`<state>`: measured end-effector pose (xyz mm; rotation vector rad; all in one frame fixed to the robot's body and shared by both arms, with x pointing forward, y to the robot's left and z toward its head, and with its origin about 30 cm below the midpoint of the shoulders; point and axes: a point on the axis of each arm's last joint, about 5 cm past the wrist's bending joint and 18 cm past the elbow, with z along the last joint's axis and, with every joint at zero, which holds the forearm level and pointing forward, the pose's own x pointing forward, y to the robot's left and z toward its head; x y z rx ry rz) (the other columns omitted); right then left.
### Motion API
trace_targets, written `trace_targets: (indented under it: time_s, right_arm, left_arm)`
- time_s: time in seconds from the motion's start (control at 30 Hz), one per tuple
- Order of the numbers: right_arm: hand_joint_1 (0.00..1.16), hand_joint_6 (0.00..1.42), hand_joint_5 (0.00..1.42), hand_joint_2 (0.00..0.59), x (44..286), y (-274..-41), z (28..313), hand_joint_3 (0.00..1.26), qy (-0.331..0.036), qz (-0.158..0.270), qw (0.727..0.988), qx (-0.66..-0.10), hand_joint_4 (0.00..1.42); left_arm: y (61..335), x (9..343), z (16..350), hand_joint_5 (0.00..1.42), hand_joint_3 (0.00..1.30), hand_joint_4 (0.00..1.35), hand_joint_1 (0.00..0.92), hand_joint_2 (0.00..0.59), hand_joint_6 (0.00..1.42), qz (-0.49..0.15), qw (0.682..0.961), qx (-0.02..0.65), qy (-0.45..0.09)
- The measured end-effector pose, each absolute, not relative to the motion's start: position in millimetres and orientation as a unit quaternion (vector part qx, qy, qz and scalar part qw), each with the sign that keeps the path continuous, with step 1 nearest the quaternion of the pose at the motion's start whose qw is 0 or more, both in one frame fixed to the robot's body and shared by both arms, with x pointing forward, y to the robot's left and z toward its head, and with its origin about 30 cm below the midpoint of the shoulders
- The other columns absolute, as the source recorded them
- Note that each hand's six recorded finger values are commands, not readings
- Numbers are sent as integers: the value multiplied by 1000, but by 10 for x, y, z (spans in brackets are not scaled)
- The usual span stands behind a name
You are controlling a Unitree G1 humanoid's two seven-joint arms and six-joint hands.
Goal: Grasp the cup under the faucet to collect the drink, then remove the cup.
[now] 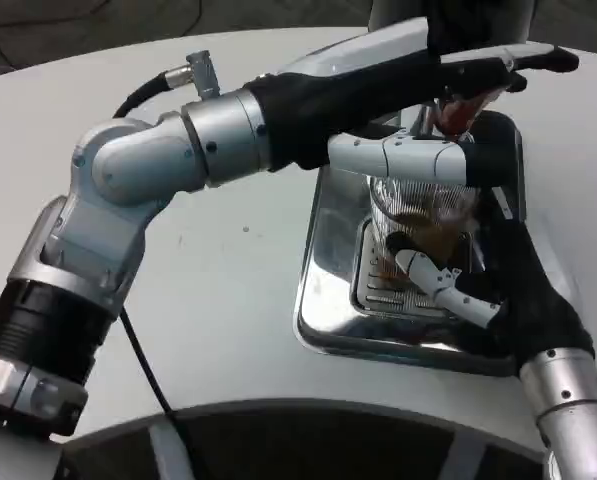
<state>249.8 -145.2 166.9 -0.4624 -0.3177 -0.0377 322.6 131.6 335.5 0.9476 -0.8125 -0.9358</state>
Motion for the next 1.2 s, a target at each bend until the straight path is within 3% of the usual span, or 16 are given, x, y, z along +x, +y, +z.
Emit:
trace_targets:
  time_s: [0.97,1.2]
  right_arm:
    - [613,24,167,252,2594,-1388,1658,11,-158,3,964,-213,116]
    - [554,0,148,244,2631,-1394,1622,0,-166,12,965,-201,87]
  left_arm:
    - [1346,3239,3342,83,89,0,0,50,108,-418,712,429,-367]
    - [1353,3248,3331,83,89,0,0,57,109,-415,714,427,-369]
